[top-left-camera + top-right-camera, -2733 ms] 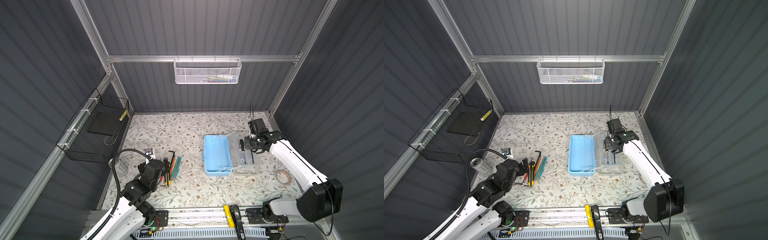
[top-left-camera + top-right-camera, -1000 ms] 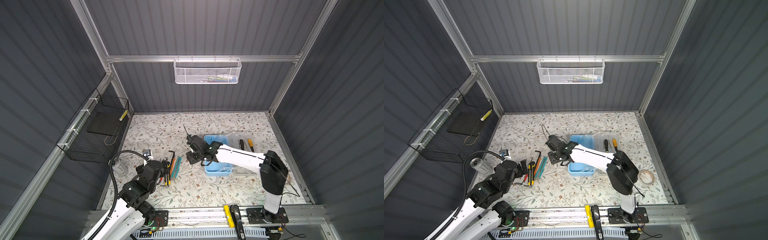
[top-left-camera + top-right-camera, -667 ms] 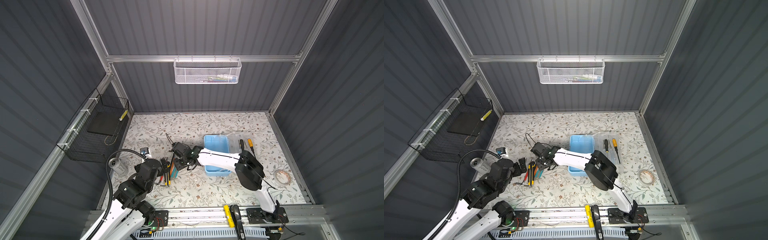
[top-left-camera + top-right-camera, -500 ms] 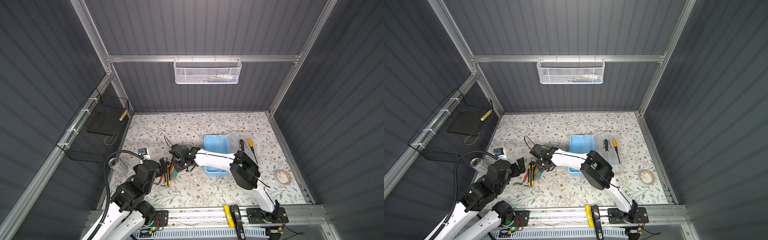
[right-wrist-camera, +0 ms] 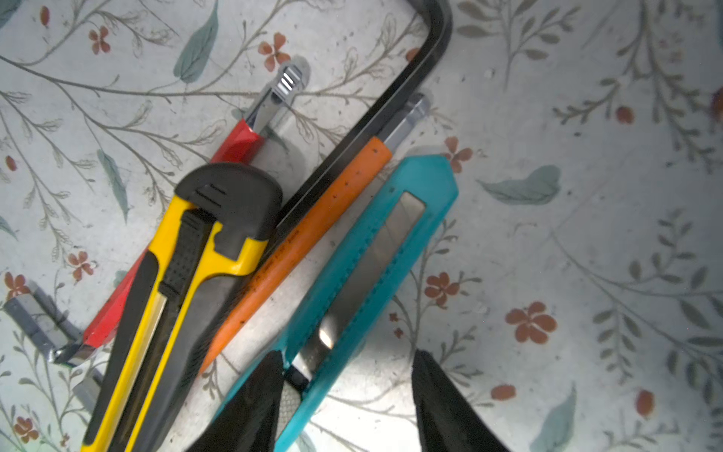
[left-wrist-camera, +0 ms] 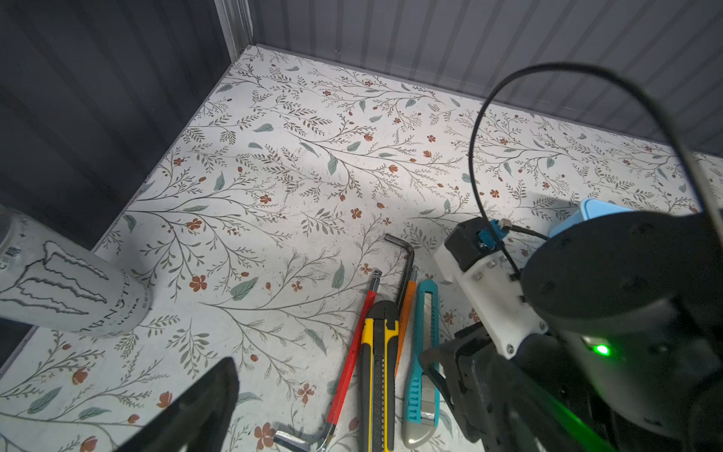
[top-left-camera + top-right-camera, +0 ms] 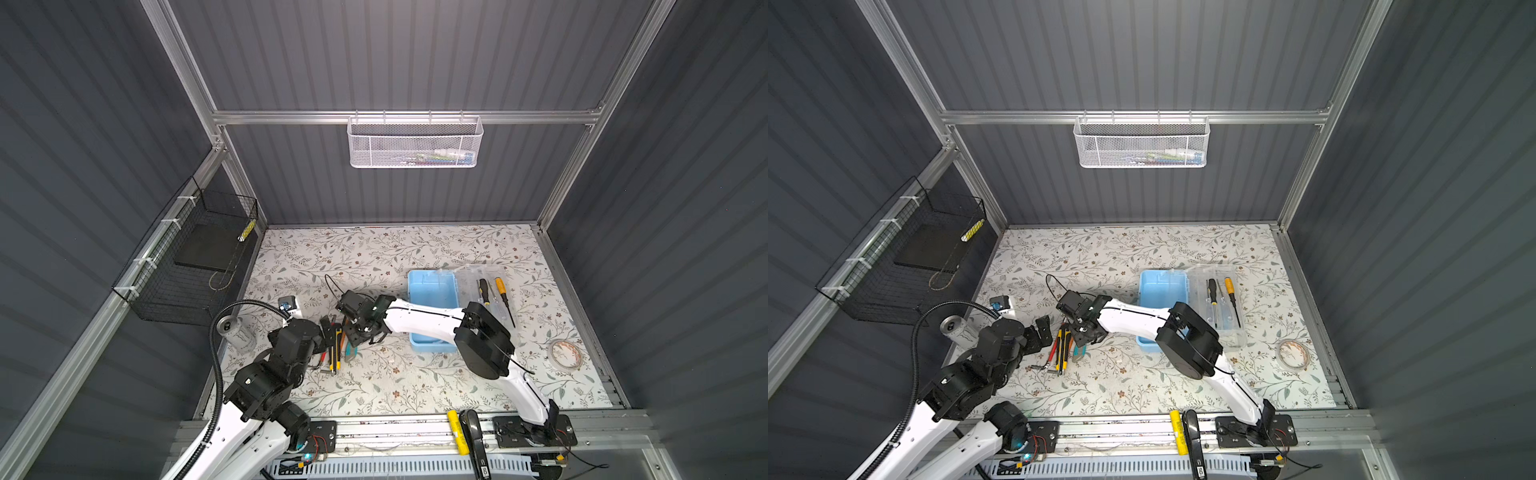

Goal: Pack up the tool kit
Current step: 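Lower right gripper over the teal utility knife and close on it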

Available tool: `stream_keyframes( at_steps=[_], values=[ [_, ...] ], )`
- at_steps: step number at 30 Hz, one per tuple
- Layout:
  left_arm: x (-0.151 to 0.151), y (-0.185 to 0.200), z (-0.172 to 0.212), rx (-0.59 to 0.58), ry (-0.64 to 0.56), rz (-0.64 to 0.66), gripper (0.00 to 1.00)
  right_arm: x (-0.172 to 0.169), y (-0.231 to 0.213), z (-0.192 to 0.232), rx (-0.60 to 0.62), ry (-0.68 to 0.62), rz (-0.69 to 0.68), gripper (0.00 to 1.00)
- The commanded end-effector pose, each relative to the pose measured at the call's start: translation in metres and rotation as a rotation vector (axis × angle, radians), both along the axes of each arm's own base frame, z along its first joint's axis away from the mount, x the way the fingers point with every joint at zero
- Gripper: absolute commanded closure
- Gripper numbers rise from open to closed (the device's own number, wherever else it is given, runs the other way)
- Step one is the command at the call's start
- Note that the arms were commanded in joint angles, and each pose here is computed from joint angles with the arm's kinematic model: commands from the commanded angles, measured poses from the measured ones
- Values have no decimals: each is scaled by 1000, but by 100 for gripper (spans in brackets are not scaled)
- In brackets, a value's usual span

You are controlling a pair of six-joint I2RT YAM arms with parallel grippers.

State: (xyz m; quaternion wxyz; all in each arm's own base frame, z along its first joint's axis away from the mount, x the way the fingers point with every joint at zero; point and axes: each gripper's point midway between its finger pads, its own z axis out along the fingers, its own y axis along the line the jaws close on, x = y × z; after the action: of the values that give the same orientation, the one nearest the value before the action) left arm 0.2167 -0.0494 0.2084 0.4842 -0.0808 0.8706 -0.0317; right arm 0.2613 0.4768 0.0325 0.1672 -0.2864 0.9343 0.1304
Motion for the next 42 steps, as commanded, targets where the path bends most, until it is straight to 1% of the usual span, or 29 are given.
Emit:
stream_keyframes(
  at_steps=[1,5,11,14,17,20,22,27,31,33,37,42],
  values=[
    [-2,5,-5,18,8,13,1,-6,-22,-18,-128,11,17,44],
    [-1,4,-5,21,13,13,1,-7,-38,-17,-181,10,38,45],
    [0,2,-7,34,32,8,1,6,-62,5,-224,-70,55,44],
    [0,3,-7,36,30,10,0,9,-71,14,-231,-75,72,44],
    [-1,4,-5,32,26,14,1,-4,-61,29,-168,-26,132,43],
    [-2,5,-2,27,18,19,0,-14,-47,42,-82,-16,179,41],
    [-3,7,-1,26,14,27,1,-18,-43,40,-69,-20,228,39],
    [-4,8,2,12,6,28,1,-11,-50,23,-185,-40,283,33],
    [-6,10,5,5,-7,35,0,-16,-45,13,-193,-16,304,31],
    [-6,11,5,3,-9,38,0,-18,-43,9,-201,-20,307,31],
    [-6,11,5,5,-7,39,1,-22,-39,0,-217,12,305,32],
    [-5,10,4,13,2,38,1,-26,-39,-13,-235,34,296,35]
  ],
)
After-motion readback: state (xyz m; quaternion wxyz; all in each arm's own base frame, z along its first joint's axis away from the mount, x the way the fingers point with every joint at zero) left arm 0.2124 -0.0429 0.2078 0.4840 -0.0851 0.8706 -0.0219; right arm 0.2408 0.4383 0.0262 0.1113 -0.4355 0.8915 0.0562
